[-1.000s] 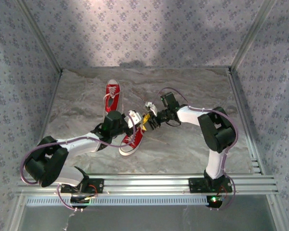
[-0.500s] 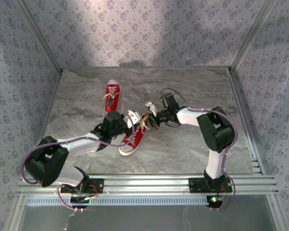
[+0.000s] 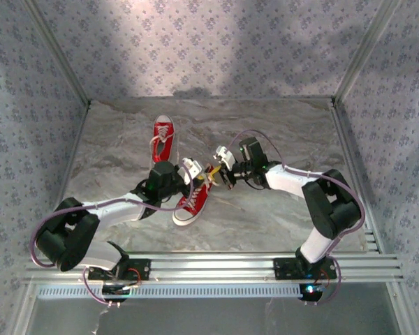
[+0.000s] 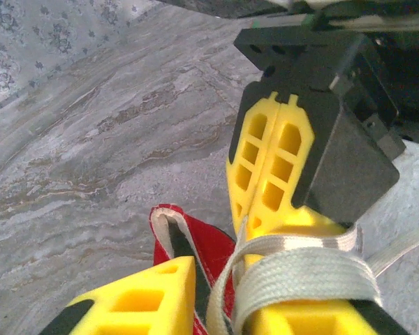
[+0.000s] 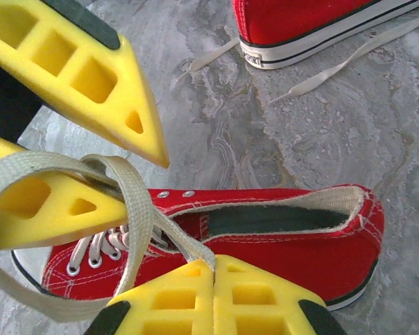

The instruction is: Tie the shoes

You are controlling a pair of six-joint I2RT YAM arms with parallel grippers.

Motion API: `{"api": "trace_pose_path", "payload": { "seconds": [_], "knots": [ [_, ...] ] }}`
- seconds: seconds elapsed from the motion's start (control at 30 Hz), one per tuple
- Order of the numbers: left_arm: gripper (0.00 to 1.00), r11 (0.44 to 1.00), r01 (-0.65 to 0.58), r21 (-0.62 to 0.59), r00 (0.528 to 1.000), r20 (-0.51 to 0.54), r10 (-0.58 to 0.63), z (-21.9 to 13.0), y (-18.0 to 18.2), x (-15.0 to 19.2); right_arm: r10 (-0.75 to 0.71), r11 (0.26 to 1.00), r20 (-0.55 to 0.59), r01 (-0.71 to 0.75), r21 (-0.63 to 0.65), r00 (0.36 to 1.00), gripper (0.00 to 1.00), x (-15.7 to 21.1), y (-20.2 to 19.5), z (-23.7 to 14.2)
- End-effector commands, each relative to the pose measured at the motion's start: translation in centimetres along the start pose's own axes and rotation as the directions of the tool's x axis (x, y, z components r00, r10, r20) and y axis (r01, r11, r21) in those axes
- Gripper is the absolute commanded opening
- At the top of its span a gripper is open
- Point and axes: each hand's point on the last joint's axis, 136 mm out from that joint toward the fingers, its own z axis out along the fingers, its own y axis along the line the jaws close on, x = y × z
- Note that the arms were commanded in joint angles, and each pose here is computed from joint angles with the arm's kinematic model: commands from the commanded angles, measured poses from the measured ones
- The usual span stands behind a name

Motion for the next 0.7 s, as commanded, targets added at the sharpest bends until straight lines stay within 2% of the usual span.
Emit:
{"api": "trace_pose_path", "payload": {
  "seconds": [0.0, 0.23, 0.67],
  "knots": [
    [0.28, 1.000, 0.024, 0.009, 0.997, 0.078, -0.024, -0.5, 0.0, -1.9, -0.009, 1.000, 0.005, 0.009, 0.025, 1.000, 0.00, -0.5, 0.6, -0.4],
    [0.35, 0.997, 0.071, 0.016, 0.991, 0.113, -0.072, -0.5, 0.0, -2.4, -0.015, 0.999, 0.003, 0.015, 0.033, 1.000, 0.00, -0.6, 1.1, -0.5],
    [0.35, 0.988, 0.134, 0.073, 0.966, 0.214, -0.147, -1.2, -0.7, -4.4, -0.017, 0.999, -0.010, 0.017, 0.048, 1.000, 0.00, -0.2, 1.3, -0.4]
  ]
}}
